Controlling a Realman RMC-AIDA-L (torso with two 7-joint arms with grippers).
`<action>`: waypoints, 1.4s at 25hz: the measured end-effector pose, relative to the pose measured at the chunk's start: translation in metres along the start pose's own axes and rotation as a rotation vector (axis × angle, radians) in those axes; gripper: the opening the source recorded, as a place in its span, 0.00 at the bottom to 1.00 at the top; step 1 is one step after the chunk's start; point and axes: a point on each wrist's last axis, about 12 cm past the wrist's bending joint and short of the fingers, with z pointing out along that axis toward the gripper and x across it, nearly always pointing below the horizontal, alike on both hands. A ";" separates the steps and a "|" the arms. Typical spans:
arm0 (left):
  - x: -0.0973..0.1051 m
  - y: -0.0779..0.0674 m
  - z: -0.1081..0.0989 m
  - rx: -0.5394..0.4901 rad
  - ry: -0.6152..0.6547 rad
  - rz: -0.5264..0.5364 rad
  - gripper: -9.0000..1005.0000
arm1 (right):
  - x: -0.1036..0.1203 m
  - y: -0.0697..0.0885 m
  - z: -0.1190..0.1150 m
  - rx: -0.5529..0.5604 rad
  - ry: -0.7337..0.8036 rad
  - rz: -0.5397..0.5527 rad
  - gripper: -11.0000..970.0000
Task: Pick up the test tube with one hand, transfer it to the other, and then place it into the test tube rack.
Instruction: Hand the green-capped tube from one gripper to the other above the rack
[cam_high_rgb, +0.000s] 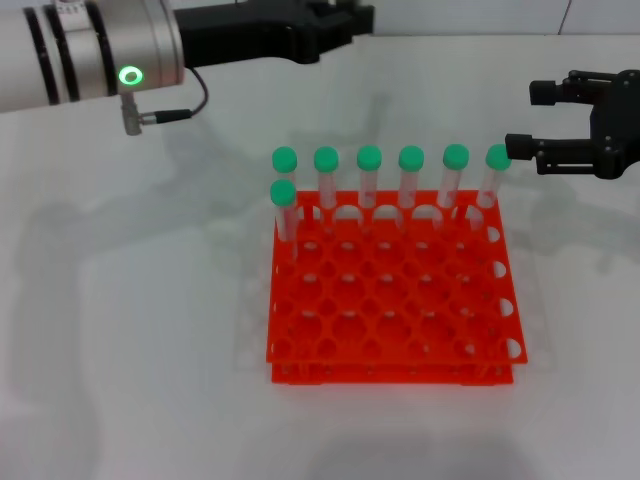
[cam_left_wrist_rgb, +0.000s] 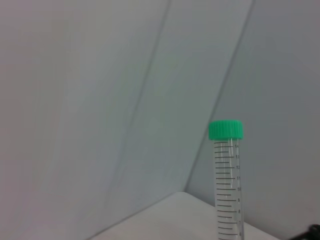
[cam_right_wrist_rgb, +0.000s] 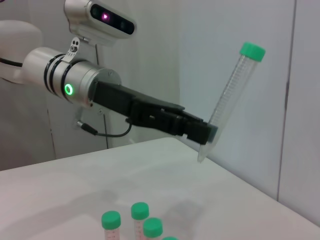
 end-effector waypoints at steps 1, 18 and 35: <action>0.000 -0.002 0.002 0.015 0.004 0.004 0.23 | 0.000 0.000 0.000 0.002 -0.001 0.001 0.78; 0.009 -0.022 -0.013 0.209 0.036 0.076 0.24 | 0.000 -0.002 -0.018 0.062 -0.041 0.009 0.78; 0.023 -0.026 -0.009 0.240 0.153 0.090 0.25 | 0.003 0.000 -0.026 0.083 -0.051 0.018 0.78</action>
